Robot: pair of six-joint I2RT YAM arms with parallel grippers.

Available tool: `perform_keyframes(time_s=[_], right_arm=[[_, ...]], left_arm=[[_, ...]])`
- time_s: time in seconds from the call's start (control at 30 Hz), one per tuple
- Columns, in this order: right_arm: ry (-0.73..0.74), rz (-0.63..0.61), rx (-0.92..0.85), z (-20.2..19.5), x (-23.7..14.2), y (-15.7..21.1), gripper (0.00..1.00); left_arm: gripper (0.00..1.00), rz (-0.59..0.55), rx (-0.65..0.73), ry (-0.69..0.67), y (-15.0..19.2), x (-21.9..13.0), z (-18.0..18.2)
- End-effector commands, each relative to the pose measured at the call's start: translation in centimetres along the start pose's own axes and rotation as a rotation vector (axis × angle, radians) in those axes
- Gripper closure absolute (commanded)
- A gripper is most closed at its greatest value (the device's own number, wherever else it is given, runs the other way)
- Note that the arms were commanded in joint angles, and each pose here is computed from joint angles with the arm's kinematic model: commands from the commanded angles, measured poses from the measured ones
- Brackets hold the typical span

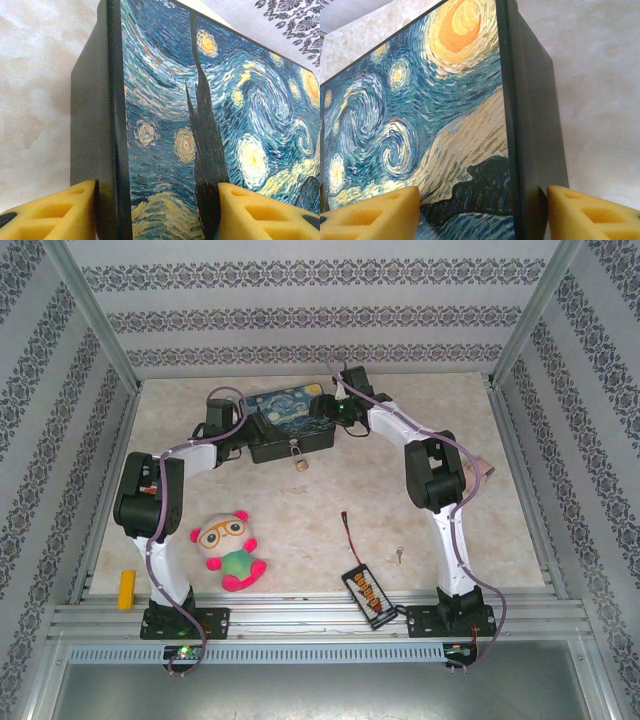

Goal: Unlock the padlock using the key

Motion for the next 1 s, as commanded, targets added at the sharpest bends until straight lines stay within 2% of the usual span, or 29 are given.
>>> perform_keyframes(time_s=[0.0,0.13,0.33,0.6,0.77,0.97], right_arm=[[-0.092,0.081,-0.032,3.0,0.0,2.9,0.4],[-0.049,0.067,-0.028,2.0,-1.5,3.8,0.43],[0.039,0.036,0.024,-0.8,-5.0,5.7,0.44],[0.113,0.041,0.089,-3.4,-9.1,9.3,0.45],[0.137,0.059,0.1,-4.1,-10.0,11.5,0.45],[0.125,0.083,0.094,-3.7,-8.6,11.4,0.45]], left_arm=[[0.55,0.132,0.09,0.107,3.8,2.1,-3.6],[0.59,0.157,0.111,0.15,4.8,2.6,-5.5],[0.6,0.171,0.153,0.207,6.9,1.9,-9.3],[0.61,0.149,0.143,0.203,10.5,-0.6,-12.1],[0.62,0.124,0.129,0.165,11.8,-2.8,-12.4],[0.62,0.066,0.1,0.165,11.1,-3.7,-12.8]])
Point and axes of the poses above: each hand's point on the last joint's axis, 136 mm out from that joint toward the fingers, its own x axis out along the fingers, its own z axis along the line the jaws close on, y = z × x, the point moved 6 cm from there along -x, back along the fingers, and after that the axes turned 10 degrees about x, right-handed, at the moved point
